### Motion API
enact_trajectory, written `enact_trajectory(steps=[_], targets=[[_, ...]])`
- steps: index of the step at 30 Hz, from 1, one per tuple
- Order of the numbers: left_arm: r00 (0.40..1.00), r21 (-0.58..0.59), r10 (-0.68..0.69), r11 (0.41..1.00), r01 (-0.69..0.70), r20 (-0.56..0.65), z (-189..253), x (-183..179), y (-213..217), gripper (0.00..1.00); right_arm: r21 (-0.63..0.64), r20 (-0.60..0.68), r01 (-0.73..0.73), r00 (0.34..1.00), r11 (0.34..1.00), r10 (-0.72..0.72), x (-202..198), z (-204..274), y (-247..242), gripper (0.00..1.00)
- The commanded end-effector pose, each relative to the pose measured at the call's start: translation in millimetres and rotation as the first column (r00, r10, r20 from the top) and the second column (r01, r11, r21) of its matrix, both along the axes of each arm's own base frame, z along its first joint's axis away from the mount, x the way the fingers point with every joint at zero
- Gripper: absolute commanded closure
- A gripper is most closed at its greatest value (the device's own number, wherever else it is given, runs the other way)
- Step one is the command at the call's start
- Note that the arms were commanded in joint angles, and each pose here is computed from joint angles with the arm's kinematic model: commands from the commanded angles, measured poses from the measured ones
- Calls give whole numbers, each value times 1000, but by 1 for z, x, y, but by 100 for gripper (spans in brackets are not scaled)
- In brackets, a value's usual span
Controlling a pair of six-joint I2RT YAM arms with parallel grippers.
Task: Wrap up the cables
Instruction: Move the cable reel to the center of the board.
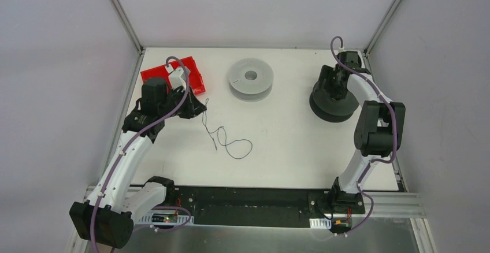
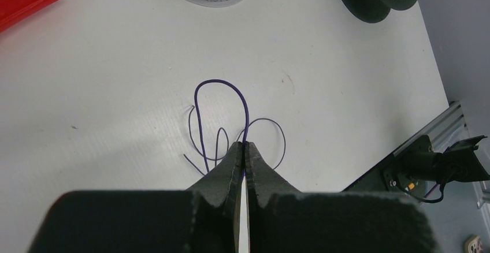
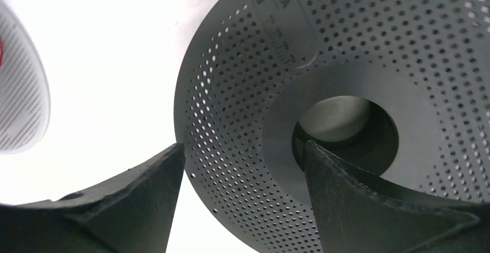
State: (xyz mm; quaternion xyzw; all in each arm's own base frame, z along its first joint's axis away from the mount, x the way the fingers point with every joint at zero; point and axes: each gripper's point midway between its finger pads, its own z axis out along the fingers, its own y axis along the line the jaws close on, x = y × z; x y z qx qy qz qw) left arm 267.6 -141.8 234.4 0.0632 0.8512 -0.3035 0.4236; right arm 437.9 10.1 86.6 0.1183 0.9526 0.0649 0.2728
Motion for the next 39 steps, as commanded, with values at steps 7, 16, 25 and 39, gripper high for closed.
enact_trajectory(steps=[7,16,25,39], targets=[[998,14,28,999,-29,53,13,6,9,100,334,34,-113,994,936,108,-62,30,91,27],[998,21,35,999,-36,56,12,5,11,100,404,145,-272,962,873,232,-131,53,188,29],[997,30,44,999,-46,58,10,6,13,100,20,301,-419,868,908,394,-167,72,195,31],[997,40,62,997,-64,53,7,8,16,100,-782,188,-320,697,535,692,-153,44,194,28]])
